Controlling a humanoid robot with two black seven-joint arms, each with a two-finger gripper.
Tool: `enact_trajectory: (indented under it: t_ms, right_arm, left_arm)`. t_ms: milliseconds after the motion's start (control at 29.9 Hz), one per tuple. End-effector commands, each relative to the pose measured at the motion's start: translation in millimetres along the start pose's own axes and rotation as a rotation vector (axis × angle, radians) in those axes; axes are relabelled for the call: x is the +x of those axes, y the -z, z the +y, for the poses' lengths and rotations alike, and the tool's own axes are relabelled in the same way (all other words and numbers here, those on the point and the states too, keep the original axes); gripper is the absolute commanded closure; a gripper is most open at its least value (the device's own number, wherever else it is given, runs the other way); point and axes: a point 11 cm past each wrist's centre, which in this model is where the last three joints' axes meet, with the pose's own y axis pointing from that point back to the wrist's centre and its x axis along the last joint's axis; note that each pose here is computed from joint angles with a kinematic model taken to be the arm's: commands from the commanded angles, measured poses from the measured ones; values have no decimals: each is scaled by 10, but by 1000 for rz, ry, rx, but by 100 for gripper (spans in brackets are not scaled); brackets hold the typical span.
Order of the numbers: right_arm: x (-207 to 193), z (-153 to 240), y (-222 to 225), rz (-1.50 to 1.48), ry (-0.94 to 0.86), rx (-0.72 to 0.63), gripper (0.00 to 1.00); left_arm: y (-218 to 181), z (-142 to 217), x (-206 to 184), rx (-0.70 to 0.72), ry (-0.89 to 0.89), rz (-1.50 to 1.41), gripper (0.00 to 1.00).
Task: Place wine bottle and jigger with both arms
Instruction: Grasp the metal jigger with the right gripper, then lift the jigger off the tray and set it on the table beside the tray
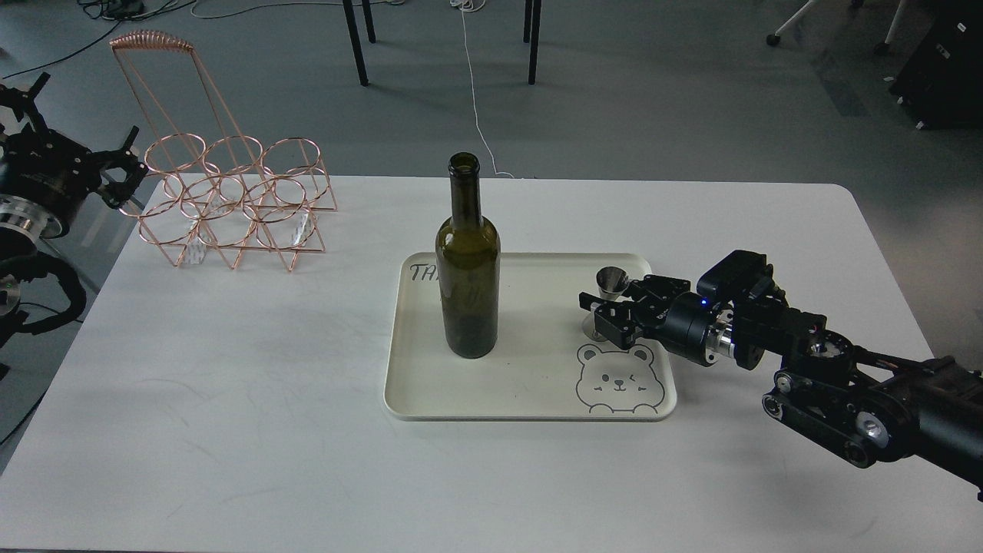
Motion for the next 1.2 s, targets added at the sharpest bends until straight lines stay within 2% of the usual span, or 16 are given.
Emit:
enact_trajectory:
  t_ms: [0, 67, 267, 468, 635, 802, 1002, 1169]
  right_arm:
    - [-34, -15, 29, 7, 14, 10, 66]
    - [-35, -17, 29, 9, 16, 9, 76]
    - [-32, -13, 25, 10, 15, 6, 98]
    - [89, 78, -62, 42, -44, -10, 99]
    - [394, 392, -321, 90, -89, -66, 99]
    - [603, 866, -661, 107, -133, -178, 99]
    - [449, 1458, -987, 146, -141, -305, 99]
    - [275, 1675, -1147, 152, -141, -377, 99]
  left_arm:
    - [-40, 8, 12, -4, -3, -7, 1]
    - [-47, 9, 14, -5, -3, -8, 1]
    - [-49, 9, 14, -6, -3, -8, 1]
    - [-76, 13, 19, -12, -4, -11, 1]
    - [-154, 18, 25, -21, -6, -21, 1]
    - [-159, 19, 23, -22, -5, -22, 1]
    - [-167, 20, 25, -23, -6, -22, 1]
    - [-134, 3, -30, -16, 11, -14, 1]
